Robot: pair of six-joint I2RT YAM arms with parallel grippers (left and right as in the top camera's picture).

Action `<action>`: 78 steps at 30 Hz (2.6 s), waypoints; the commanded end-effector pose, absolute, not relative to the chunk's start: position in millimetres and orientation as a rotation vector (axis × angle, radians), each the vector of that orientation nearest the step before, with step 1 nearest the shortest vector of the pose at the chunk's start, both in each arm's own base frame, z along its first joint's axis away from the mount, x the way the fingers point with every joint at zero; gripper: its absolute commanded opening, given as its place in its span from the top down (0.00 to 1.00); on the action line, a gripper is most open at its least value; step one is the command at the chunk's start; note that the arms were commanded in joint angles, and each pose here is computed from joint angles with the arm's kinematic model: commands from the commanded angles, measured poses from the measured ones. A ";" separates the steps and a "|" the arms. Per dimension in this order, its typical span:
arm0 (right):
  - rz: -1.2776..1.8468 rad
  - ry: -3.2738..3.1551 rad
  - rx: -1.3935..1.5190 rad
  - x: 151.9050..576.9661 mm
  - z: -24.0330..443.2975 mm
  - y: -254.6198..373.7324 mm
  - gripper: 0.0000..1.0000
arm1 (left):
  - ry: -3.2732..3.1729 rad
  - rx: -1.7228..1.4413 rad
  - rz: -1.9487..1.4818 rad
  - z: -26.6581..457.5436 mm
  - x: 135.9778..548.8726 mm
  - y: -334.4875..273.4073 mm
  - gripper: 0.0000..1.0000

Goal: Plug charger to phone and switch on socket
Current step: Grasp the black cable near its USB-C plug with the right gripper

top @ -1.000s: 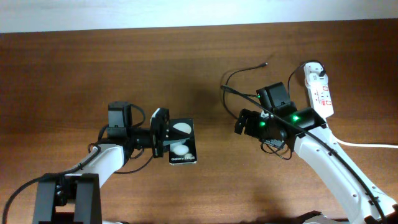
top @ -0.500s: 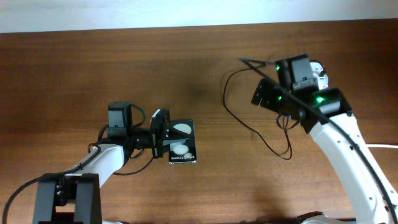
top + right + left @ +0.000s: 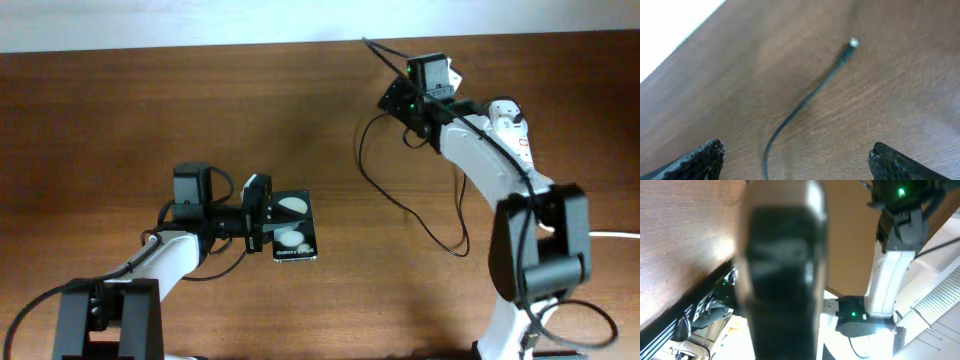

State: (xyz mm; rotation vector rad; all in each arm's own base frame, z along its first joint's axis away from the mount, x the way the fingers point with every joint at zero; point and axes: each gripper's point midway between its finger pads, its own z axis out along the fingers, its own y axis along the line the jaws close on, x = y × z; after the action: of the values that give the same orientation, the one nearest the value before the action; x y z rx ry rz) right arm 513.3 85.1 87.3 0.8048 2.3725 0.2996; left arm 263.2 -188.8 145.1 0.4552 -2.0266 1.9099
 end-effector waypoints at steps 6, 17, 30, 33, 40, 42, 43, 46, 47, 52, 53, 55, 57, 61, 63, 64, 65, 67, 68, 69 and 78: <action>0.577 2.282 1.167 541.1 18.3 109.9 0.27 | -2.013 0.424 1.926 152.7 263.6 -188.5 1.00; 0.445 2.595 0.687 508.5 -5.5 118.2 0.96 | -2.013 0.424 1.927 152.8 263.5 -188.6 1.00; -0.093 3.287 0.596 341.4 -33.9 71.5 0.96 | -2.013 0.424 1.926 152.7 263.6 -188.5 1.00; -0.006 3.354 0.254 338.2 -33.2 77.3 0.96 | -2.013 0.424 1.926 152.7 263.6 -188.5 1.00; 0.307 3.355 -0.275 332.9 -29.8 102.1 0.89 | -2.013 0.424 1.926 152.7 263.6 -188.5 1.00; 0.307 3.355 -0.274 332.9 -29.8 102.1 0.40 | -2.013 0.424 1.926 152.7 263.6 -188.5 1.00; 0.308 3.352 -0.274 333.7 -29.9 102.4 0.13 | -2.014 0.424 1.927 152.7 263.6 -188.6 1.00; 0.313 3.301 -0.278 345.5 -32.3 104.8 0.01 | -2.027 0.437 1.923 150.8 265.4 -188.5 1.00; 0.314 3.277 -0.280 350.9 -33.0 105.8 0.01 | -2.027 0.437 1.923 150.9 265.3 -188.5 1.00; -0.166 3.128 0.261 387.6 -38.0 59.4 0.11 | -2.027 0.437 1.923 150.8 265.3 -188.6 1.00; -0.163 3.130 0.292 386.4 -38.2 60.0 0.18 | -2.027 0.437 1.923 150.9 265.3 -188.6 1.00; -0.115 3.147 0.297 382.9 -40.1 65.6 0.29 | -2.027 0.437 1.923 150.8 265.3 -188.6 1.00; -0.114 3.165 0.292 376.4 -44.1 66.7 0.42 | -2.027 0.437 1.923 150.8 265.3 -188.6 1.00; -0.114 3.165 0.288 369.6 -55.0 66.5 0.59 | -2.027 0.437 1.923 150.9 265.3 -188.6 1.00; -0.115 3.167 0.287 369.1 -55.4 66.4 0.66 | -2.027 0.437 1.923 150.8 265.3 -188.6 1.00; -0.115 3.165 0.287 369.5 -55.4 66.4 0.69 | -2.027 0.437 1.923 150.8 265.4 -188.5 1.00; -0.113 3.162 0.287 370.2 -55.5 66.6 0.73 | -2.027 0.438 1.923 150.8 265.4 -188.5 1.00; -0.112 3.161 0.287 370.6 -55.5 66.7 0.83 | -2.027 0.437 1.923 150.8 265.3 -188.6 1.00; -0.112 3.161 0.287 370.6 -55.5 66.7 0.85 | -2.027 0.437 1.923 150.8 265.4 -188.5 1.00; -0.111 3.161 0.287 370.5 -55.5 66.8 0.86 | -2.027 0.437 1.923 150.8 265.4 -188.5 1.00; -0.124 3.196 0.290 361.5 -55.2 65.6 0.89 | -2.035 0.444 1.921 149.8 266.3 -188.6 1.00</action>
State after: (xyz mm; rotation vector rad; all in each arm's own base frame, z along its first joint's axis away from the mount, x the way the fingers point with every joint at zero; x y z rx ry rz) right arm 409.3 81.0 -3.5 0.2778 3.0071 0.0163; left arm 264.6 -188.7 144.0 0.4643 -2.0364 1.9073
